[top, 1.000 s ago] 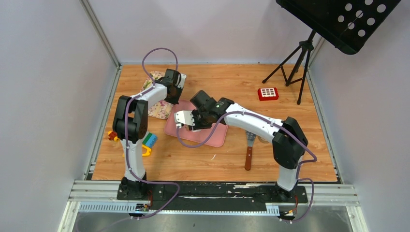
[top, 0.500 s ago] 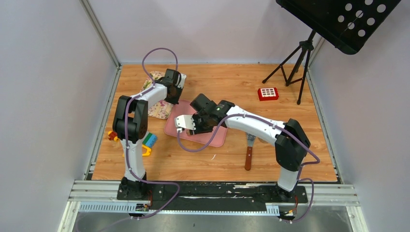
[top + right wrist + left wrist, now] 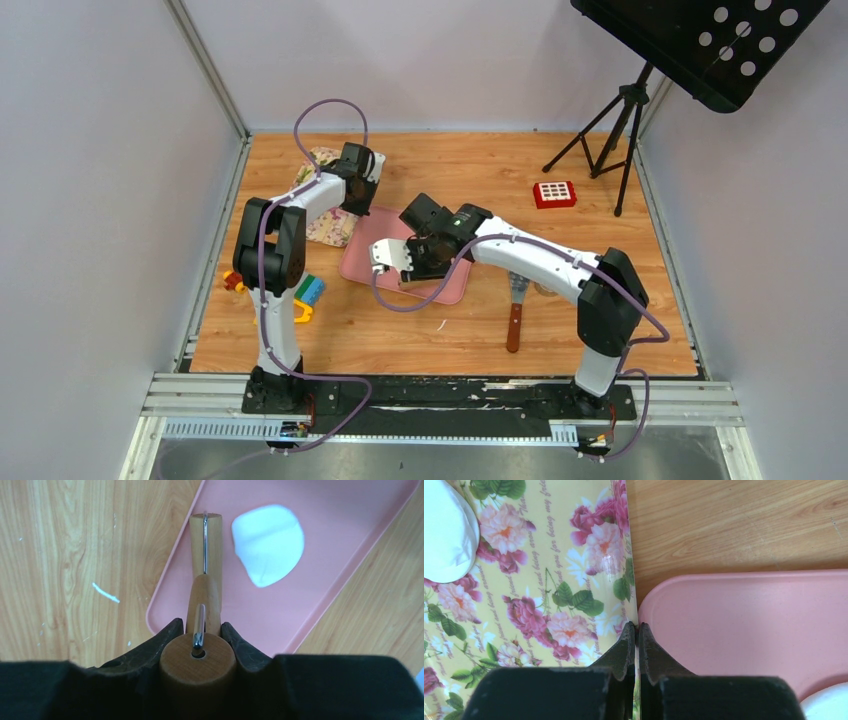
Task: Roll out the dumpling wrappers from the dough
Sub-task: Flatten out the dough on the work surface.
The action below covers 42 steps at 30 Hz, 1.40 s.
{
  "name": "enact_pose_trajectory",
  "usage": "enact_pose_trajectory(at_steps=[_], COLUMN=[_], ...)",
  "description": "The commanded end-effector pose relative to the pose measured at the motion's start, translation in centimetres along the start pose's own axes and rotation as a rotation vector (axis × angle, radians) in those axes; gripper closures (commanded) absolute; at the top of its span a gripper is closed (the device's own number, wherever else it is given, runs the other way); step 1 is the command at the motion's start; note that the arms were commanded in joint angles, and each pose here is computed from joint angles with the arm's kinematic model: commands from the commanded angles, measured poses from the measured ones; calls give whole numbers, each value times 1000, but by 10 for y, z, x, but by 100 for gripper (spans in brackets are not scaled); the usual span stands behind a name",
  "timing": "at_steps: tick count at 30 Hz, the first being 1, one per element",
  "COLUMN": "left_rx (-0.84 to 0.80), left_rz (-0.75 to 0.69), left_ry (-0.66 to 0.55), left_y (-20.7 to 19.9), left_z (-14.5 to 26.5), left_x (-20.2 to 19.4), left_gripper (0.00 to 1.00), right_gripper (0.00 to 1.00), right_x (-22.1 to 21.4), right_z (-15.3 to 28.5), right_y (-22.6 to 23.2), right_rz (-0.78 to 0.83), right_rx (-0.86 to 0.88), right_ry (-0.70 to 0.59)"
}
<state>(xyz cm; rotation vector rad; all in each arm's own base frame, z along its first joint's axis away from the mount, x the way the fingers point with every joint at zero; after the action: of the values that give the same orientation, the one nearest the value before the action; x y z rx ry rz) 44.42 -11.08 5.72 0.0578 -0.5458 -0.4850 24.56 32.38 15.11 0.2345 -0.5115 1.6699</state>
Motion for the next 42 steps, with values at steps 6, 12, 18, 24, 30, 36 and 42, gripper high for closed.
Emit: enact_pose_trajectory(at_steps=[6,12,18,24,30,36,42], left_rx=[-13,-9,-13,-14,-15,-13,-12], left_rz=[-14,-20,-22,-23,-22,-21,-20], left_ry=[123,123,122,120,115,114,115], left_y=[-5,-7,-8,-9,-9,-9,-9], left_z=[-15,-14,-14,-13,-12,-12,-12], left_x=[-33,-33,-32,-32,-31,-31,-32], left_gripper=[100,100,100,100,100,100,100], right_gripper=[100,100,100,100,100,100,100], right_x=[26,34,25,9,-20,-30,-25], right_z=[56,40,-2,-40,-67,-80,-68], right_y=[-25,-42,-50,-45,-41,-34,-9], right_rz=[-79,-101,-97,-113,-140,-145,-99], right_rx=[-159,-206,-193,-138,-127,-94,-1], right_ry=[-77,-78,-5,70,175,199,150])
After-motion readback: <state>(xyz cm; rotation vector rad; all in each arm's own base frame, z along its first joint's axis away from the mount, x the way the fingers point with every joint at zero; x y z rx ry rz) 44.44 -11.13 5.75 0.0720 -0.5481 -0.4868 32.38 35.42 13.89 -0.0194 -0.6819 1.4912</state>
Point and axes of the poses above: each gripper's point midway between its finger pads, its own z axis back along the fingers, its own y axis along the line the jaws close on, x = y × z, the point moved 3 cm from there along z, back along the fingers, and after that the axes turned 8 degrees about -z, right-handed, at the moved point
